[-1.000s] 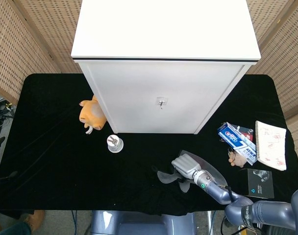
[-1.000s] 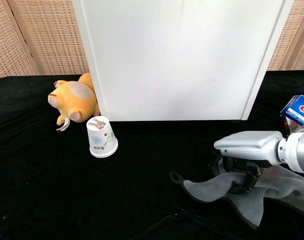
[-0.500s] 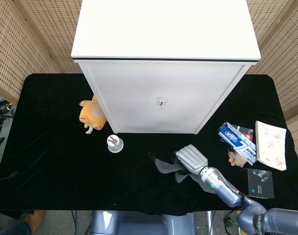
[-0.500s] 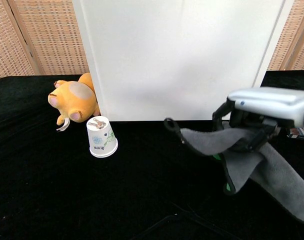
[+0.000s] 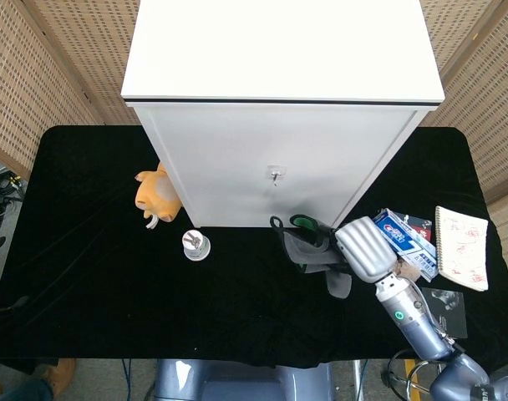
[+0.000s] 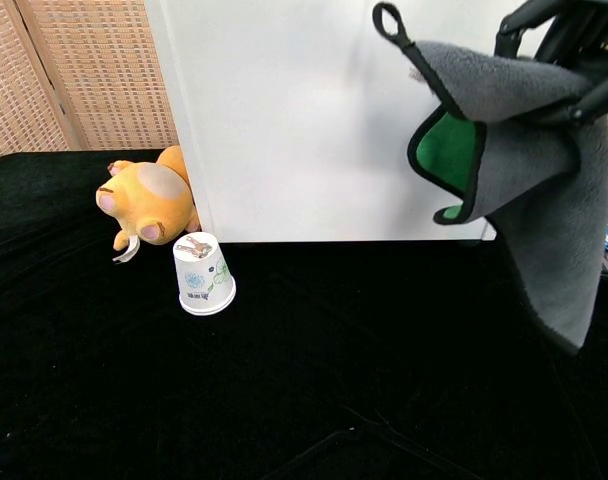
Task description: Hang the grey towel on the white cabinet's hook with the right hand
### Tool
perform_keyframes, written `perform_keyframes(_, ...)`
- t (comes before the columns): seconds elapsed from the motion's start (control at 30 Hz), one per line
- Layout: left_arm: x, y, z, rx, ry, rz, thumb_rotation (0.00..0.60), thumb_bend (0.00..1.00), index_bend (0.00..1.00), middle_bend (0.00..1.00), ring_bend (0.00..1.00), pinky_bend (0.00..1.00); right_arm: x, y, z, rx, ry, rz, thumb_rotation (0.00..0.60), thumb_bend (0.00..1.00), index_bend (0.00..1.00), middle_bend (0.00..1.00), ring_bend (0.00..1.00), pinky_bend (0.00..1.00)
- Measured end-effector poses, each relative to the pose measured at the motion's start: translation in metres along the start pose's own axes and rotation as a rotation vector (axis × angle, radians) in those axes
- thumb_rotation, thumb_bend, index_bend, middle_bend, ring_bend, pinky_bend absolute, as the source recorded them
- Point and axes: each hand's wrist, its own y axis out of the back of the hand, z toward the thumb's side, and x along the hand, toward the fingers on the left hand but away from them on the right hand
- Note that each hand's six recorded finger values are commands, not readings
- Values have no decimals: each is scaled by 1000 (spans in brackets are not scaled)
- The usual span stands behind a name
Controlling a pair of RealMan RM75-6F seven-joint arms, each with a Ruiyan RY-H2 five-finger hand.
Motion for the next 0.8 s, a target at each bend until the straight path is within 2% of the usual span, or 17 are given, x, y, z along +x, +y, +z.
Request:
perform_keyframes(0.33,0,0,0,1,0,-1,600,0,0,0,0,0,-3,15,7,134,-72,-41,600,676,826,1000,979,1000)
perform_keyframes(0.5,1,-1,-2,1,5,-4,600,0,0,0,0,0,-11,18,5,183,-146,-44,600,676,826,1000,980,1000)
perform_keyframes(0.67,1,0,-2,-1,8,-3,600,0,0,0,0,0,-20,20,6,181,-202,-43,600,676,827,1000,980,1000)
perform_keyframes(0.8,2,0,-3,-1,9,-3,600,0,0,0,0,0,-23,25,13,157,-202,-60,600,676,828,1000,980,1000)
